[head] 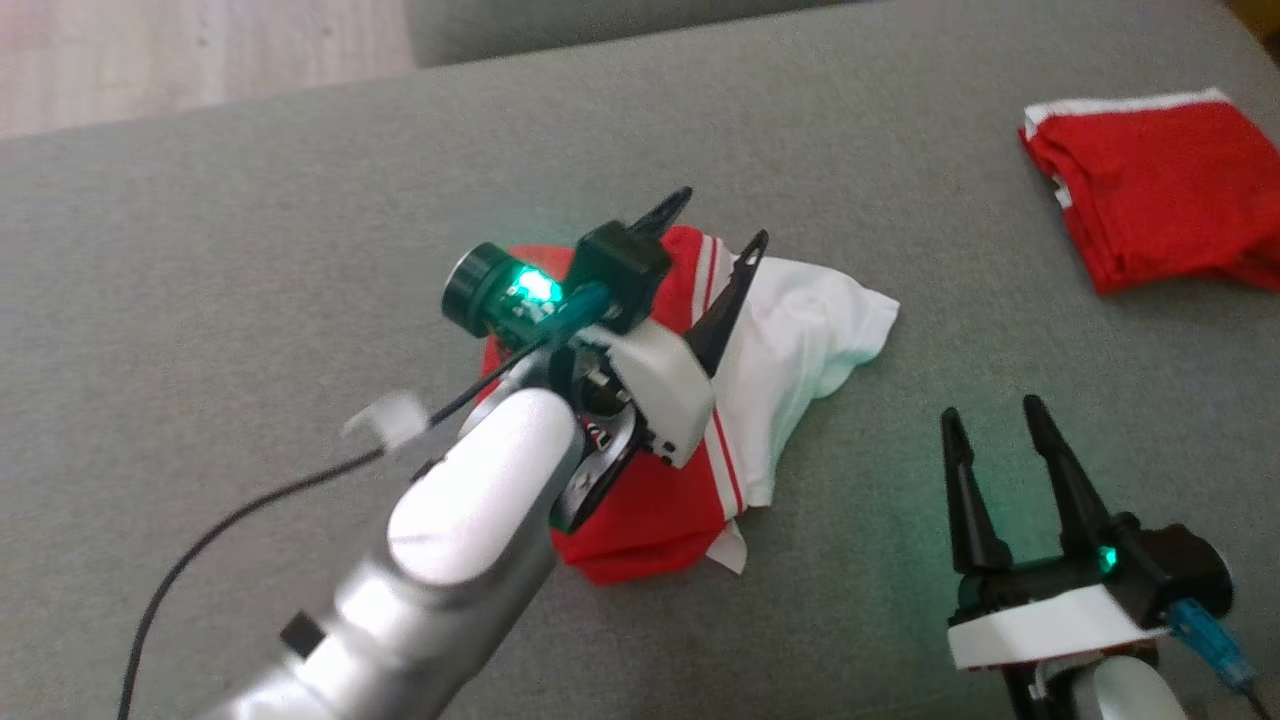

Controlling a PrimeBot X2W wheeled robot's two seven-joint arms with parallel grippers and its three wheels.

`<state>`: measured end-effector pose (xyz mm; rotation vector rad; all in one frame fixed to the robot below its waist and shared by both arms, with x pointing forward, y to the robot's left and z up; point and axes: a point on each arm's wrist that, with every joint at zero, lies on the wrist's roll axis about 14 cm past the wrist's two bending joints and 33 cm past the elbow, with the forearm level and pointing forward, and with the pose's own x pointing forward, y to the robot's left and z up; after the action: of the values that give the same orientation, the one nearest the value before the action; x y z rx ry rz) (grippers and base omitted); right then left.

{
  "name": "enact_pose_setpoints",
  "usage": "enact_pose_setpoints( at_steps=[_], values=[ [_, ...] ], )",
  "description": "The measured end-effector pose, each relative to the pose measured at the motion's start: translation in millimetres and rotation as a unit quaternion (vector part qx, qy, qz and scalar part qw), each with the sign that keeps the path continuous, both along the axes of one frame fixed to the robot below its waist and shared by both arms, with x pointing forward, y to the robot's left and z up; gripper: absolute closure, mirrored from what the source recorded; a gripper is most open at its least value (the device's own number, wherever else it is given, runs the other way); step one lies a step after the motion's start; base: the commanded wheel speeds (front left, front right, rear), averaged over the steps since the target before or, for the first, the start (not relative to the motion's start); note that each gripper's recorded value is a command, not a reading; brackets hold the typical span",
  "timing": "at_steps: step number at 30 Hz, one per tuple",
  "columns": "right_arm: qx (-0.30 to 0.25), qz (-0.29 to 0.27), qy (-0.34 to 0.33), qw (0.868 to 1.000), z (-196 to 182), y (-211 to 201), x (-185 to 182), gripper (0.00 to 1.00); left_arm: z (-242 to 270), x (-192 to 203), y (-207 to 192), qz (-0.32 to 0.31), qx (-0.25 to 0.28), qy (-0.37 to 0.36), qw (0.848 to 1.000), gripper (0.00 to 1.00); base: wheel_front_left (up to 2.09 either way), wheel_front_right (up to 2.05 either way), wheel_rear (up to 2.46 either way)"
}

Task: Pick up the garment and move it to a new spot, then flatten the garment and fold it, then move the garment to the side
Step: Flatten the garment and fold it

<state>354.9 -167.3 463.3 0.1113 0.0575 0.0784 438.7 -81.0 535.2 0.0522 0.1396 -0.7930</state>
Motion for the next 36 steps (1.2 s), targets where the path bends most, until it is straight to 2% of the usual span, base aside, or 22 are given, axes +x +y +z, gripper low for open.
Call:
enact_pose_setpoints(
  at_steps=[2,4,9,13,14,15,20,24,30,31,34,36],
  values=[
    [0.000,-0.002,0.012,1.000,-7,-1,-1,0.00,-17,2,-12,-0.016,0.021,0.031,0.999,0.00,0.00,0.00,0.00],
    [-0.001,-0.006,0.019,1.000,-11,-3,-2,0.00,-40,4,-18,-0.023,0.064,0.061,0.996,0.00,0.00,0.00,0.00],
    [-0.008,-0.023,0.016,1.000,-9,-15,2,0.00,-88,14,-11,-0.010,0.165,0.103,0.981,0.00,0.00,0.00,0.00],
    [-0.011,-0.031,0.014,0.999,-7,-20,1,0.00,-114,12,-6,-0.014,0.200,0.125,0.972,0.00,0.00,0.00,0.00],
    [-0.011,-0.032,0.014,0.999,-7,-21,0,0.00,-118,10,-4,-0.017,0.208,0.128,0.970,0.76,0.00,0.00,0.00],
    [-0.011,-0.034,0.013,0.999,-7,-22,-1,0.00,-121,7,-4,-0.022,0.216,0.129,0.968,1.00,0.00,0.00,0.00],
    [-0.007,-0.035,0.008,0.999,-2,-22,-6,0.00,-120,3,-3,-0.035,0.227,0.121,0.966,1.00,0.00,0.00,0.00],
    [-0.003,-0.034,-0.004,0.999,5,-20,-9,0.00,-96,2,-14,-0.049,0.185,0.084,0.978,1.00,0.00,0.00,0.00],
    [0.006,-0.041,-0.027,0.999,20,-23,-20,0.00,-18,-1,-47,-0.081,0.063,0.016,0.995,1.00,0.00,0.00,0.00],
    [0.012,-0.046,-0.031,0.998,22,-24,-25,0.00,22,1,-59,-0.093,0.024,-0.014,0.995,1.00,0.00,0.00,0.00],
    [0.015,-0.052,-0.036,0.998,25,-26,-32,0.00,102,4,-77,-0.107,-0.061,-0.072,0.990,1.00,0.00,0.00,0.00],
    [0.017,-0.056,-0.043,0.997,28,-28,-36,0.00,161,7,-80,-0.100,-0.113,-0.131,0.980,1.00,0.00,0.00,0.00]
  ],
)
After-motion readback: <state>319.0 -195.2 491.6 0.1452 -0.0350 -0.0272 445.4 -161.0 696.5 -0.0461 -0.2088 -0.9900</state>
